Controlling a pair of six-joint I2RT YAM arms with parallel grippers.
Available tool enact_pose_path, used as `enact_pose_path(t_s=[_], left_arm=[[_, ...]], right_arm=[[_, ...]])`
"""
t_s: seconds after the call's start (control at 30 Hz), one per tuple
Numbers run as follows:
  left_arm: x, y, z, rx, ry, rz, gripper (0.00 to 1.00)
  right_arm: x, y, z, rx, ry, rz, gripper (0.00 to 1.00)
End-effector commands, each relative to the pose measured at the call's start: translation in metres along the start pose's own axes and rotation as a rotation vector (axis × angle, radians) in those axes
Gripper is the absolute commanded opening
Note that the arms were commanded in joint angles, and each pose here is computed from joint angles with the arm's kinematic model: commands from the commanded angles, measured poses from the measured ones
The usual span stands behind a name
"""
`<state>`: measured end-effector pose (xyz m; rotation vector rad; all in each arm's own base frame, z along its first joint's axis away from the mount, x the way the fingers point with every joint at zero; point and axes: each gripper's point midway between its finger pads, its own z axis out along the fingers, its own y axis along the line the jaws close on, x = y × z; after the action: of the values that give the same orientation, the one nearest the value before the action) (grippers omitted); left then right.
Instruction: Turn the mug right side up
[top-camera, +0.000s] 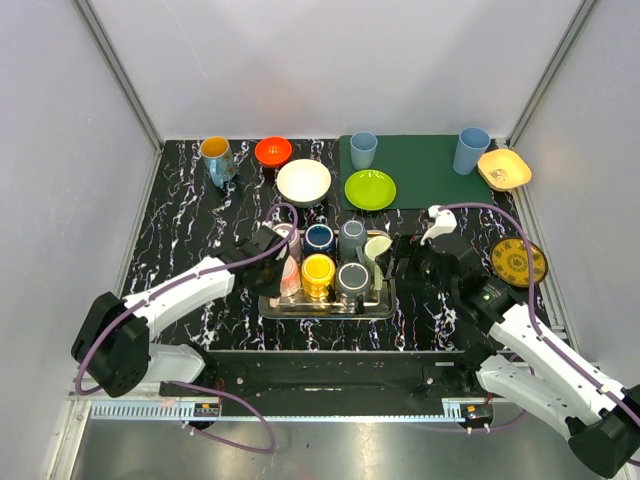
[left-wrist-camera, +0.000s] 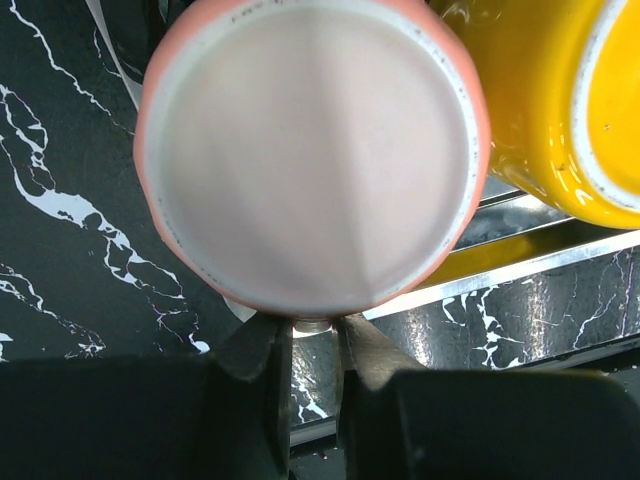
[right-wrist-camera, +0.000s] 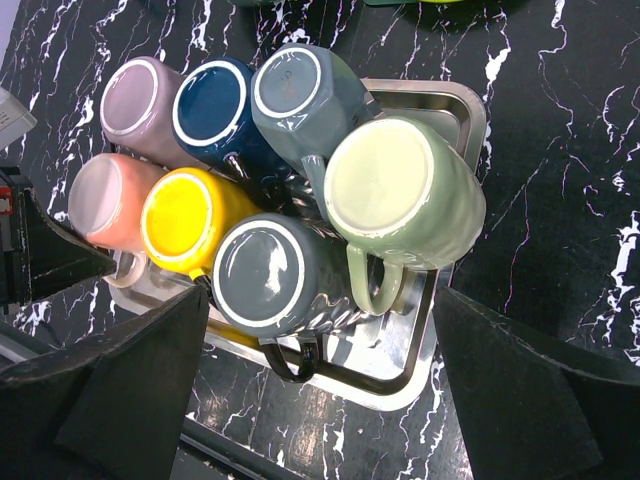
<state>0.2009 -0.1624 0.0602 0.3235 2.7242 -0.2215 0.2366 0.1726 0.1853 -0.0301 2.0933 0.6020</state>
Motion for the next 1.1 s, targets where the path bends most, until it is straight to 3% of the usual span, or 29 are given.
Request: enact_pose_path(t_s=[0.0,0.1,0.33,0.4,0.57,0.63,0.67,0.73,0.77,1.07], left_arm=[[-0.014,0.004,-0.006,-0.018,-0.079,-0.011,0.0],[-0.026,0.005,-0.035,-0.028,-0.165,-0.033,0.0],[-0.073,0.001,-0.165,0.086,-0.517,-0.108,0.0],[-0.083,-0.012,-0.199,0.197,-0.606,-0.122,0.0],[-0.113,-0.069,-0.256,0.594,-0.827,-0.147,0.0],[-0.115,-0.094,-0.266,0.758,-0.831,-0.129,0.0],[-0.127,-0.108,-0.293,0.883,-0.903,-0.145,0.0],[-0.126,-0.128,-0.301,1.025,-0.877,-0.117,0.0],[-0.132,-0.136,-0.325,1.128,-0.935,-0.118,0.0],[-0.136,-0.16,-0.335,1.374,-0.904,-0.128,0.0]], right_arm=[[-0.01,0.007,-0.004,-0.017,-0.017,0.016,0.98],[-0.012,0.015,-0.006,-0.047,-0.011,0.02,0.97],[-0.037,0.059,-0.014,-0.209,0.011,0.021,0.95],[-0.039,0.072,-0.016,-0.261,0.03,0.041,0.95],[-0.043,0.142,-0.047,-0.662,0.1,0.12,0.94],[-0.047,0.16,-0.062,-0.79,0.107,0.171,0.93],[-0.047,0.164,-0.065,-0.818,0.112,0.182,0.93],[-0.047,0.171,-0.076,-0.884,0.127,0.192,0.92],[-0.048,0.174,-0.08,-0.903,0.132,0.192,0.92],[-0.064,0.184,-0.09,-0.973,0.069,0.224,0.87]])
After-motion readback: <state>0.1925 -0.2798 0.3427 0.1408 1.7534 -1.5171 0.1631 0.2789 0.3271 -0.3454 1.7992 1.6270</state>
